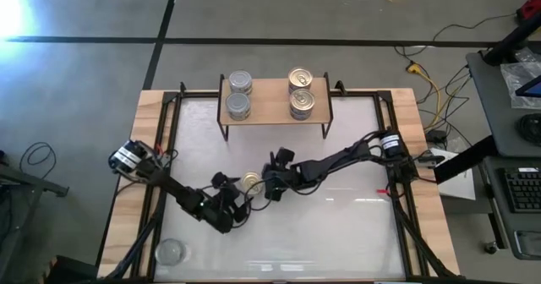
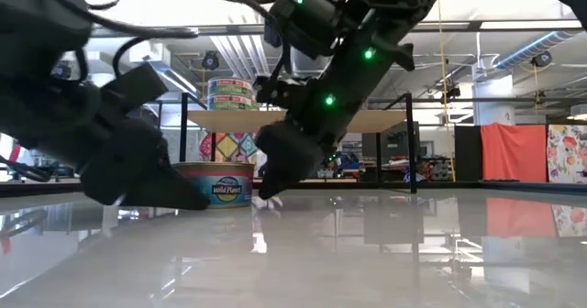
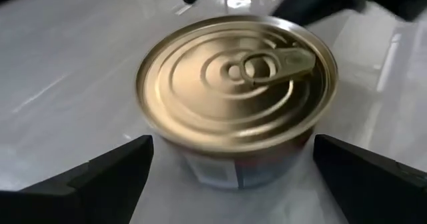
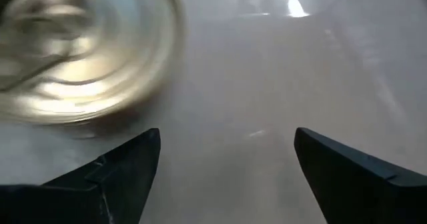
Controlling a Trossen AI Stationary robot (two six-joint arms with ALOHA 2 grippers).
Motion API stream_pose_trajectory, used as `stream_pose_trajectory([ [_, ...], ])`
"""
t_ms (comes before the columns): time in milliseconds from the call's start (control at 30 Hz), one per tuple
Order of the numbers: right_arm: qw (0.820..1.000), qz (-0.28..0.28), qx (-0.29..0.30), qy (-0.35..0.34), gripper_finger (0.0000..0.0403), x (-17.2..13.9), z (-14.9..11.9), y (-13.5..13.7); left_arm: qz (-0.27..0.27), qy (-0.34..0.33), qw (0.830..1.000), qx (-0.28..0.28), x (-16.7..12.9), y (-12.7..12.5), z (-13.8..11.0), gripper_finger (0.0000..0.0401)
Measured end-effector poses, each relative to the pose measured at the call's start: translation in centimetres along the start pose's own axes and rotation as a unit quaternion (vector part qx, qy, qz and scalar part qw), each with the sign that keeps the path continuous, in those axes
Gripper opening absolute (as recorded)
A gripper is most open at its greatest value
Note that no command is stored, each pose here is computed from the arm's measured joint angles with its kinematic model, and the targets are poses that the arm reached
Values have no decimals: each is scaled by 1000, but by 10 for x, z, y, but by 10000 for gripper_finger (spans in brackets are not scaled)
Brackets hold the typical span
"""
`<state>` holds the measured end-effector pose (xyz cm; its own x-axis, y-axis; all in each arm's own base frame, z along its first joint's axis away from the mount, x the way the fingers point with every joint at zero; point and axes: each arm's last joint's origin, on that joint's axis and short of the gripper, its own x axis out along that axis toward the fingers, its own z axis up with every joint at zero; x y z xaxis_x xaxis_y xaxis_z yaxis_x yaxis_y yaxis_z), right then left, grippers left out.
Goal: Stack canned seafood by type on shelf
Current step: Stack the blue tuna can on top of the blue tuna can on the shelf
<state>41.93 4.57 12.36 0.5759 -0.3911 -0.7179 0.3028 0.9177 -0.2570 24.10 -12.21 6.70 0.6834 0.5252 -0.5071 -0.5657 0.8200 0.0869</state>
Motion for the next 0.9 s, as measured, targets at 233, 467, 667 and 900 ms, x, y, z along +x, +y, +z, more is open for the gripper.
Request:
stream_pose_trajectory([
  [233, 997, 61, 29, -22, 328, -21, 6, 18, -60, -20, 998, -5, 5, 5, 4, 400],
  [467, 997, 69, -8, -25, 329, -36, 8, 24, -114, -20, 993, -12, 11, 11, 8, 400],
  [667, 999, 44, -11, -5, 328, -51, 10, 13, -124, -23, 992, -13, 10, 10, 9, 400],
  [900, 1000, -4, -2, -31, 313, -40, 10, 14, -138, -40, 990, 11, 11, 1, 18, 400],
])
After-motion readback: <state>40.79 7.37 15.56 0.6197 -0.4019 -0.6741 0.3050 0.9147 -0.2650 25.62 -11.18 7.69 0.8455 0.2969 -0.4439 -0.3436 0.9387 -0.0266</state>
